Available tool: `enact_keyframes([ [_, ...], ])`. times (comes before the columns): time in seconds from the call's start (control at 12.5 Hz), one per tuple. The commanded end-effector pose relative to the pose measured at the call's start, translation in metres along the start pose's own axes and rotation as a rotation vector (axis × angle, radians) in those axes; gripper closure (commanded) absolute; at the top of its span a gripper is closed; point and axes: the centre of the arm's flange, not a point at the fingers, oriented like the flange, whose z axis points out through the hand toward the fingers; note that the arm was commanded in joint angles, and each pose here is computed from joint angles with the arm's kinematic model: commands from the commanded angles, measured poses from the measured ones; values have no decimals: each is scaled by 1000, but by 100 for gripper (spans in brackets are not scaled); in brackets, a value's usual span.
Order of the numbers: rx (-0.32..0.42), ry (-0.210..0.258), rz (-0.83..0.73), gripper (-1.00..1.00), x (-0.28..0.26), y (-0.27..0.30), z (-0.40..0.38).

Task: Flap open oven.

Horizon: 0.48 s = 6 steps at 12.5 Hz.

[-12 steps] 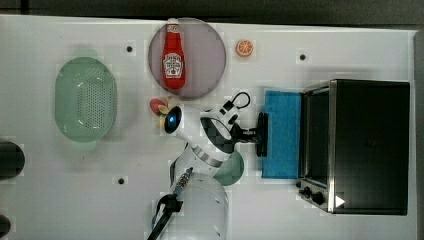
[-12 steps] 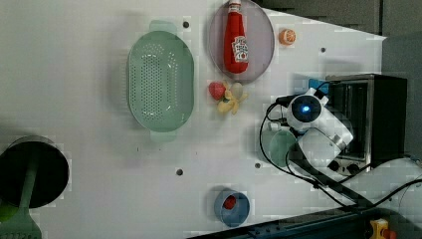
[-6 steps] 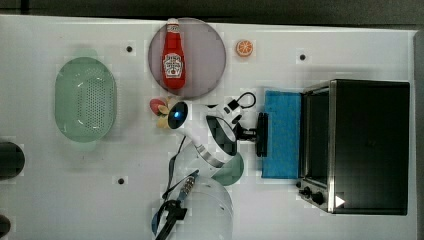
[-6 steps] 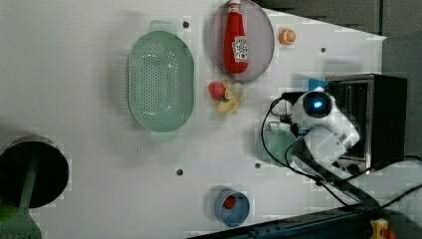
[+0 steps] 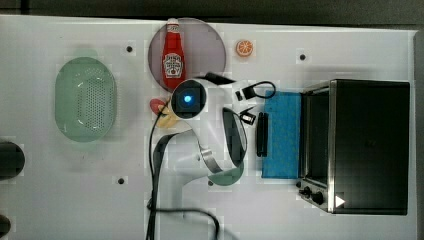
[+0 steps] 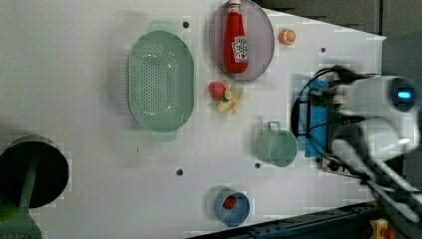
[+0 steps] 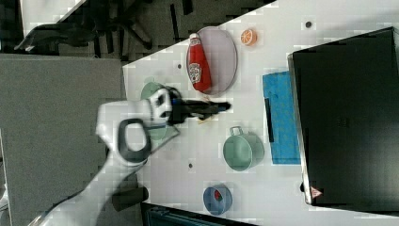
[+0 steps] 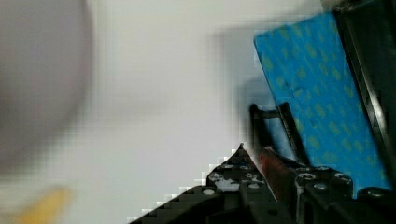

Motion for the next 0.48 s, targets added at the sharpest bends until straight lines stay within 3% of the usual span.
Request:
enact_keyframes([
  [0.08, 111, -35, 212, 65, 13, 27, -53],
  [0.32, 195, -119, 316, 65, 14, 51, -105],
  [0.48, 250, -138, 360, 65, 15, 64, -143],
])
